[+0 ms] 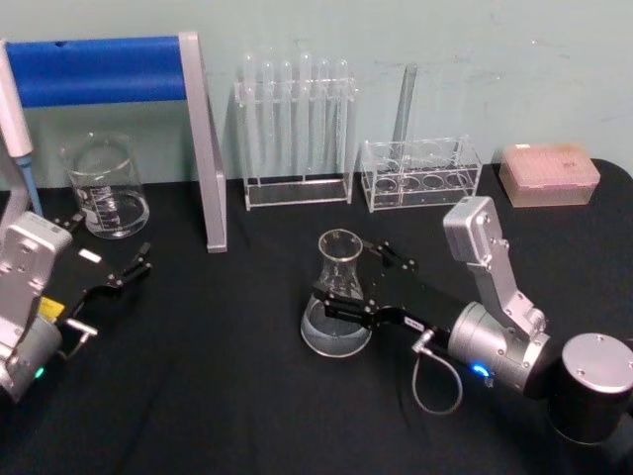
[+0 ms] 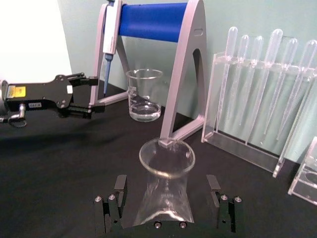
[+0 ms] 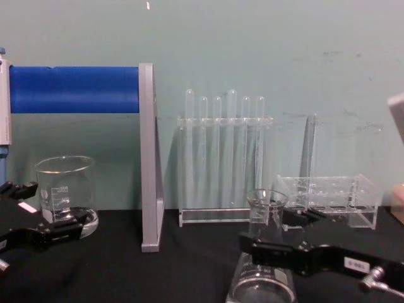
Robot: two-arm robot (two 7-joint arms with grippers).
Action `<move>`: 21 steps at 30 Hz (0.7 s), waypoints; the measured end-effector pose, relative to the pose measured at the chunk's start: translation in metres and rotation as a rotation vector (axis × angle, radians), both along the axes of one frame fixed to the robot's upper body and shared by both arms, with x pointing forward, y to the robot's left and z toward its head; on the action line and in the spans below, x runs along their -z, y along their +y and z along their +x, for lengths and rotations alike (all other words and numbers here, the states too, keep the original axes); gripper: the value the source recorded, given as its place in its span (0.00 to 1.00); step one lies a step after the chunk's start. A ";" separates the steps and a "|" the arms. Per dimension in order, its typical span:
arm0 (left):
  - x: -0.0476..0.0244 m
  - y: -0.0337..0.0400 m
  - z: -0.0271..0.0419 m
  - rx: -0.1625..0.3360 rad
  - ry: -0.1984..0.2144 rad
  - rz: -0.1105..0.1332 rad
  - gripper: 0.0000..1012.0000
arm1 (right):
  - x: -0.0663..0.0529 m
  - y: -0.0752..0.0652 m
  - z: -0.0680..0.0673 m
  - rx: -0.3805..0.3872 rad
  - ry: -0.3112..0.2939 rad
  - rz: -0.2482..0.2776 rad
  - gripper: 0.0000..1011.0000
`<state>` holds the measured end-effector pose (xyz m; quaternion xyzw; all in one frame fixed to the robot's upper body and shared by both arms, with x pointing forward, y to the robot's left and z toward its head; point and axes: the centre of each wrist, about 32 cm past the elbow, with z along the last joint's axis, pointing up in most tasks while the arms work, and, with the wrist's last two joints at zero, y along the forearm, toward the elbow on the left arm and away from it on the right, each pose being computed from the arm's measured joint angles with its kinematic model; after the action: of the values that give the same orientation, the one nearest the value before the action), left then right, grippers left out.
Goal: Grasp the erlenmeyer flask with one hand, shake it three times, then place it back.
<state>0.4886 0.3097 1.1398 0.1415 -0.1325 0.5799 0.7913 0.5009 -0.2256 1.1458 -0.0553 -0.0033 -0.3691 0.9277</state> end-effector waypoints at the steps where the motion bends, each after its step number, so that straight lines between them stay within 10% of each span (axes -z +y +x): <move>1: 0.0000 0.0000 0.0000 0.000 0.000 0.000 0.99 | 0.000 -0.003 -0.001 -0.002 0.004 -0.004 0.99; 21: 0.0000 0.0000 0.0000 0.000 0.000 0.000 0.99 | -0.011 -0.050 -0.019 0.023 -0.020 -0.036 0.99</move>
<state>0.4886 0.3097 1.1398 0.1415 -0.1325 0.5799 0.7913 0.4815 -0.2757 1.1567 -0.0682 -0.0187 -0.3804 0.9221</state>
